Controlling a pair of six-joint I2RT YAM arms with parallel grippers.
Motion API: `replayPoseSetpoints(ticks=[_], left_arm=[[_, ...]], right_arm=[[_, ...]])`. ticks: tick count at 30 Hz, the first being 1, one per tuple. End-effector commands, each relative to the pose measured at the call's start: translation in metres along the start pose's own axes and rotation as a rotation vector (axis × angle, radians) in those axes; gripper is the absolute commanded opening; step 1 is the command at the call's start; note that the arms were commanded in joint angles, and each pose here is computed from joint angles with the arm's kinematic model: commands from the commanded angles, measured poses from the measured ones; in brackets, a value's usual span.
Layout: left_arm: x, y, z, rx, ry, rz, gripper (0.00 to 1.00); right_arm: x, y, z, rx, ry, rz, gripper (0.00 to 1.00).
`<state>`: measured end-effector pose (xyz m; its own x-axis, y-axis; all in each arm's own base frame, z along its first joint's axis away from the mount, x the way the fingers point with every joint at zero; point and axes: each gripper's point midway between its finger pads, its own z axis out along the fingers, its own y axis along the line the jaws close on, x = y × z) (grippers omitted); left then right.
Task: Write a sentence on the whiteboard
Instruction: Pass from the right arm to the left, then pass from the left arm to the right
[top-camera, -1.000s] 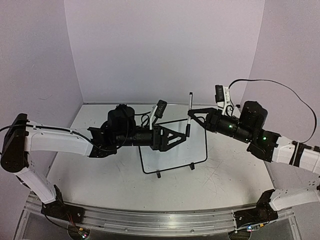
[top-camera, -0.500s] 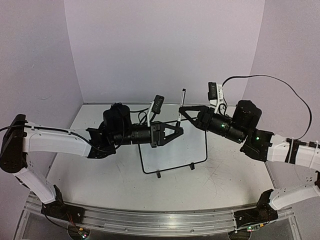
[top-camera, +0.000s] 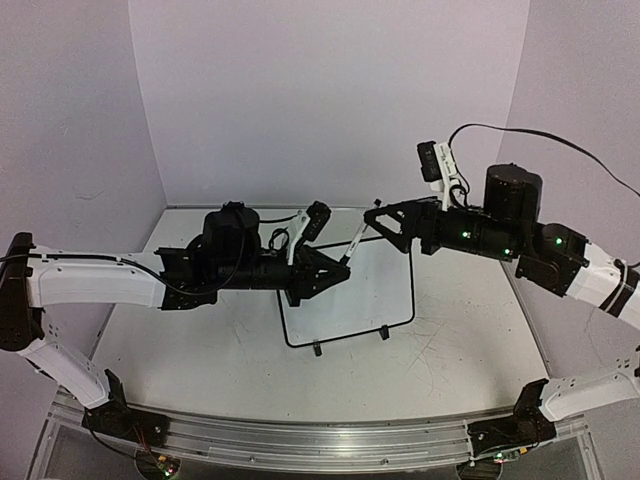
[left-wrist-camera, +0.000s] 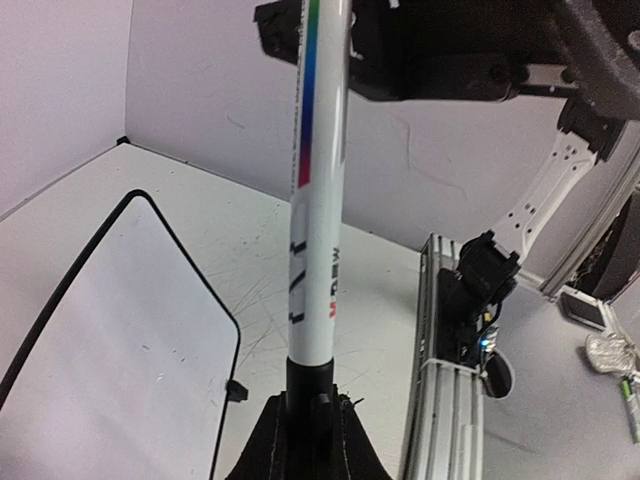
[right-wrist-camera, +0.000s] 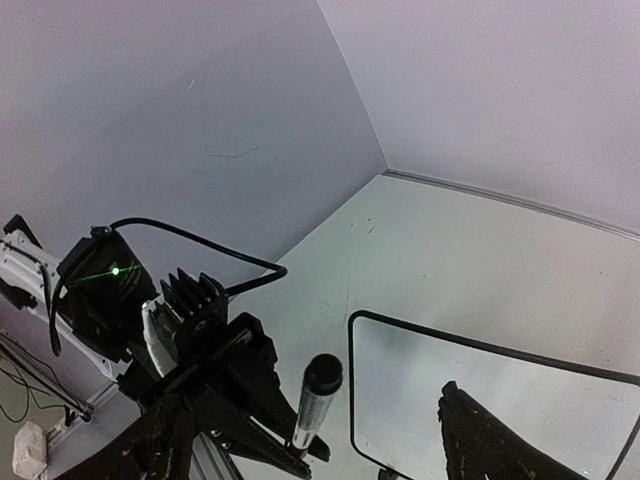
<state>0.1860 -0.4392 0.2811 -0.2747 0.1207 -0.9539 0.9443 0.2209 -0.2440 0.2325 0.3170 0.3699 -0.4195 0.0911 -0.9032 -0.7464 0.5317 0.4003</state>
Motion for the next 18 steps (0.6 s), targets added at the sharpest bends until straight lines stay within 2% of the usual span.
replayPoseSetpoints(ticks=[1,4,8,10,13,18], left_arm=[[-0.029,0.004,-0.013,-0.070,-0.019,0.135,0.00],[-0.032,0.004,-0.015,-0.079,-0.022,0.153,0.00],[-0.037,0.003,-0.021,-0.085,-0.036,0.160,0.00],[-0.038,0.003,-0.023,-0.093,-0.041,0.156,0.00],[-0.039,0.002,-0.022,-0.084,-0.044,0.151,0.00],[-0.038,-0.001,-0.020,-0.066,-0.039,0.142,0.00]], right_arm=[[0.007,0.011,-0.009,-0.049,0.070,-0.178,0.84],[0.010,0.001,-0.004,-0.001,0.081,-0.192,0.86],[0.015,-0.003,0.008,0.017,0.127,-0.104,0.84],[0.023,0.003,0.016,-0.027,0.164,-0.074,0.76],[0.032,0.010,0.027,-0.085,0.205,-0.028,0.59],[0.039,0.021,0.042,-0.169,0.217,0.044,0.44]])
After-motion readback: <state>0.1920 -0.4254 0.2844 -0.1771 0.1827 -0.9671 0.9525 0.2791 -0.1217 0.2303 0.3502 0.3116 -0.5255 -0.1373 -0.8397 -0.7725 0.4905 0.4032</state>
